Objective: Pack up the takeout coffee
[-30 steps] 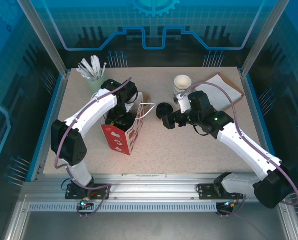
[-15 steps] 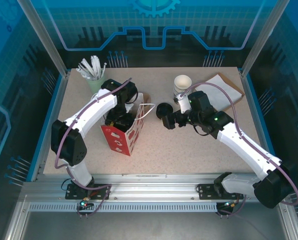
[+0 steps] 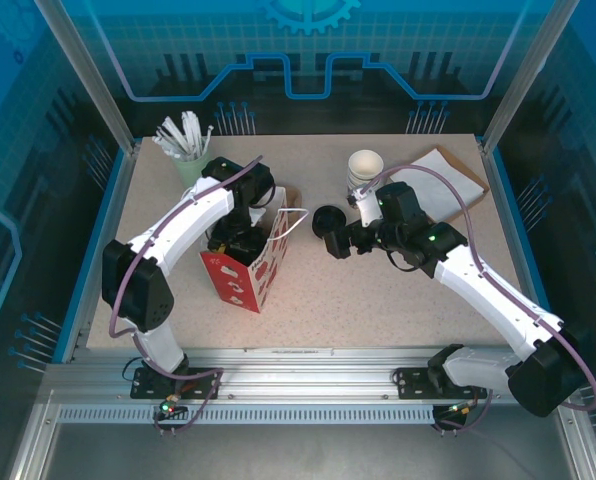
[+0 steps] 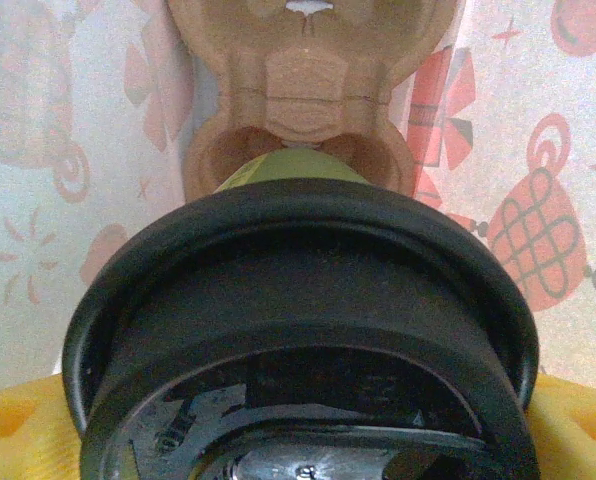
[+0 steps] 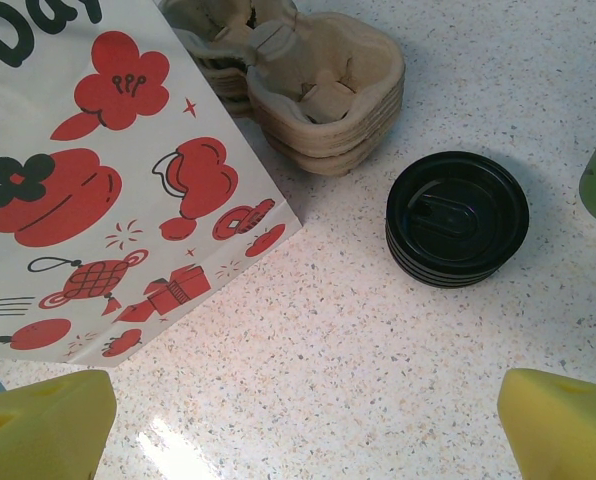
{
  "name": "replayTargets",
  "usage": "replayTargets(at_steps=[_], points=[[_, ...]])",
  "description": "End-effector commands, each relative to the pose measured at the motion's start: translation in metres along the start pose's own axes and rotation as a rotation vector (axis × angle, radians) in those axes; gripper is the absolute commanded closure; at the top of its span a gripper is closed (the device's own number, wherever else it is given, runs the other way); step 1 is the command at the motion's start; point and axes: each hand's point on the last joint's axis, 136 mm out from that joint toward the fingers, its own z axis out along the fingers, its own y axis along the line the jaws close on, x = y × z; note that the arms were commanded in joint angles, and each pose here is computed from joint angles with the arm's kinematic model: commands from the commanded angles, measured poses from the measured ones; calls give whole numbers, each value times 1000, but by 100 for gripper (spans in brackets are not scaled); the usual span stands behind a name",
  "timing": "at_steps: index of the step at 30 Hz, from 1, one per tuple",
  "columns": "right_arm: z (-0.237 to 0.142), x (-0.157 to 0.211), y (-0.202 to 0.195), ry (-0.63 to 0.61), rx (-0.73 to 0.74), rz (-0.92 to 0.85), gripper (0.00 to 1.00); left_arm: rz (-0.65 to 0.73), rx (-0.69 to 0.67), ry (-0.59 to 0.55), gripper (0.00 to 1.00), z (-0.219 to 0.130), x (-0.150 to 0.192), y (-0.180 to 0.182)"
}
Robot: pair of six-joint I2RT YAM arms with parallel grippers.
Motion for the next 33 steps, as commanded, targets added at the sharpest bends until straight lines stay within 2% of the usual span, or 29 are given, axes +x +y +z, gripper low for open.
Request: replayTargets(at_steps=[1,33], points=[[3,1,3,0,4,-27,0,13,-11,8,52,-4,2,4],[3,1,4,1,4,-28,0,19,-15,4,53,-1,-1,5]])
